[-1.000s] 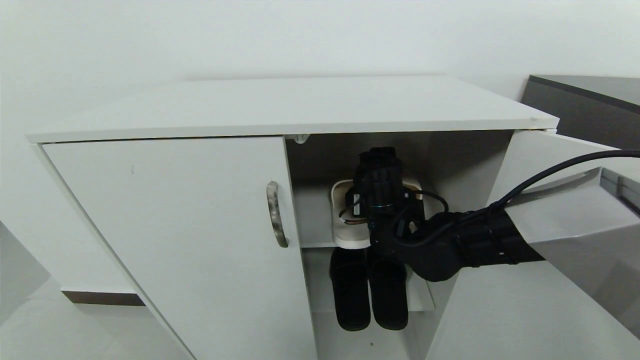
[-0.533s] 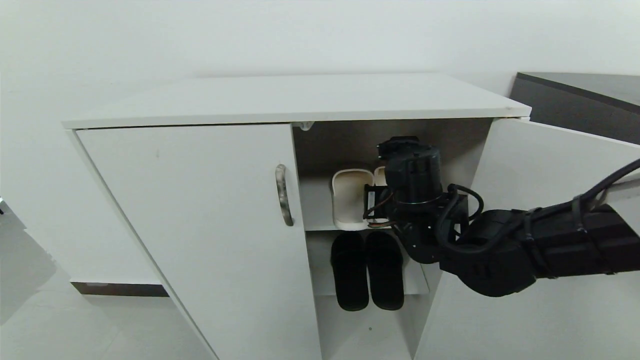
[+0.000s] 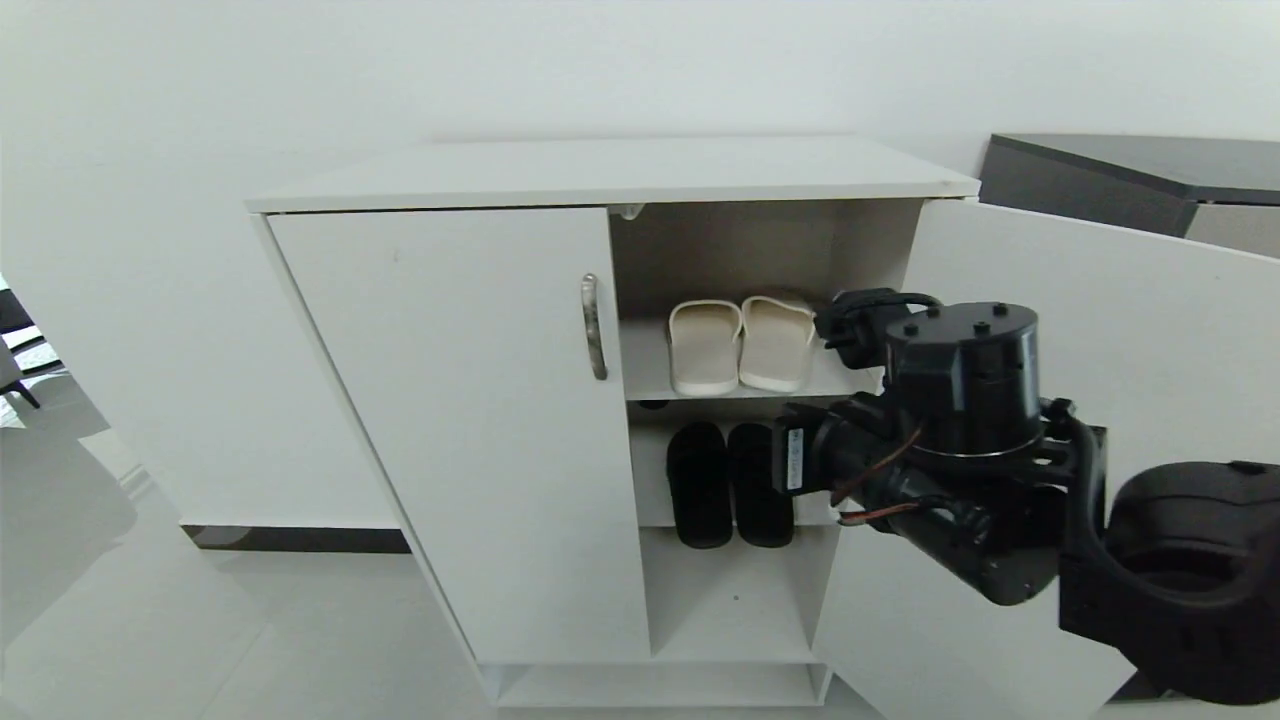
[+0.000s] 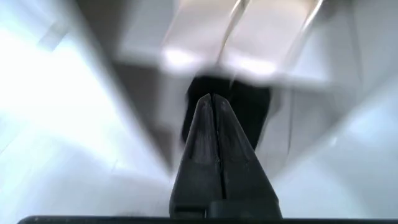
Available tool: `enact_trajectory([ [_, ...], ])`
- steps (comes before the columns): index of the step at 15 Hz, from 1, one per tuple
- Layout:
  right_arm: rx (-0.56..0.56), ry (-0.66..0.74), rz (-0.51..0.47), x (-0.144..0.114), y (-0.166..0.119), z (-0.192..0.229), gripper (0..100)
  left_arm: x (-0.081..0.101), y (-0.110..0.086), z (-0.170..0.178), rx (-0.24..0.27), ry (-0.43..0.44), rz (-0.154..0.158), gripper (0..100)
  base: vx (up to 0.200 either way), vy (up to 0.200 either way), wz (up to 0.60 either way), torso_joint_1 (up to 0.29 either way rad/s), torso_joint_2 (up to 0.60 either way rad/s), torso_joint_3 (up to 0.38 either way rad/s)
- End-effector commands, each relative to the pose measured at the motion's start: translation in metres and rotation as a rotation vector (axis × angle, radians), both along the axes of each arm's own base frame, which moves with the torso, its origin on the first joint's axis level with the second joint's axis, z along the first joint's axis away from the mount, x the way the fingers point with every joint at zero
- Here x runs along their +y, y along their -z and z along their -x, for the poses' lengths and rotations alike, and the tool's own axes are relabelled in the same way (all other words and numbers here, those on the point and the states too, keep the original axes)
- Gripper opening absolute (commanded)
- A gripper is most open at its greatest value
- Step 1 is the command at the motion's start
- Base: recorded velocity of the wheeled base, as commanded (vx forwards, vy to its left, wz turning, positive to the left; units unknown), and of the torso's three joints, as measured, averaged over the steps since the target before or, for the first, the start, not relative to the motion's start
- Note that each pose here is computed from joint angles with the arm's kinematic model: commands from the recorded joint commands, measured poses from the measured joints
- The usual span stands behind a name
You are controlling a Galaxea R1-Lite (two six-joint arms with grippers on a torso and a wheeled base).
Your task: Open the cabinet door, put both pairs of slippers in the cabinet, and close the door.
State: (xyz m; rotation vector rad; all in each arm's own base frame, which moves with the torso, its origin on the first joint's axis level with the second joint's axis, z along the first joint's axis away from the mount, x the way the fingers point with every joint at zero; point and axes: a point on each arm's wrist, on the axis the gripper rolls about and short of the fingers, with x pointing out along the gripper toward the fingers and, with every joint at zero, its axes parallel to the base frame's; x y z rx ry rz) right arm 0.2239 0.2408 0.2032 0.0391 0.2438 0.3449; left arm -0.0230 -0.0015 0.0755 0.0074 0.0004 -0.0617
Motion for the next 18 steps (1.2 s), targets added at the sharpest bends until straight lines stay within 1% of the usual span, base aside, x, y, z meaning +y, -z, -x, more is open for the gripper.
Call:
enact_trajectory([
  [1, -0.007, -0.025, -0.039, -0.017, -0.011, 0.018, 0, 0.000, 0.000, 0.000, 0.001, 0.000, 0.000, 0, -0.200, 0.000, 0.00, 0.007, 0.00, 0.012],
  [2, 0.003, -0.056, -0.053, -0.020, -0.011, 0.023, 0, 0.000, 0.000, 0.000, 0.001, 0.000, 0.001, 0, -0.200, 0.000, 0.00, -0.002, 0.00, -0.002],
  [4, 0.022, -0.098, -0.050, -0.024, -0.007, 0.028, 0, 0.000, 0.000, 0.000, 0.001, 0.000, 0.001, 0, -0.200, 0.000, 0.00, 0.002, 0.00, 0.002],
  [6, 0.045, -0.169, -0.054, -0.029, -0.004, 0.035, 0, 0.000, 0.000, 0.000, 0.001, 0.000, 0.001, 0, 0.000, 0.000, 0.00, 0.000, 0.00, 0.000],
  [8, 0.074, -0.227, -0.038, -0.032, 0.004, 0.039, 0, 0.000, 0.000, 0.000, 0.003, 0.000, 0.001, 0, 0.000, 0.000, 0.00, 0.000, 0.00, 0.000],
  [10, 0.079, -0.230, -0.034, -0.031, 0.007, 0.038, 0, 0.000, 0.000, 0.000, 0.001, 0.000, 0.001, 0, 0.000, 0.000, 0.00, 0.000, 0.00, 0.000],
  [11, 0.081, -0.232, -0.033, -0.032, 0.007, 0.038, 0, 0.000, 0.000, 0.000, 0.001, 0.000, 0.001, 0, 0.000, 0.000, -0.60, 0.007, 0.01, 0.002],
  [15, 0.090, -0.238, -0.012, -0.032, 0.012, 0.039, 0, 0.000, 0.000, 0.000, 0.001, 0.000, 0.001, 0, 0.000, 0.000, 0.00, -0.026, 0.10, 0.084],
  [18, 0.094, -0.252, -0.013, -0.032, 0.013, 0.040, 0, 0.000, 0.000, 0.000, 0.001, 0.000, 0.001, 0, 0.000, 0.000, 0.00, -0.002, 0.02, 0.014],
])
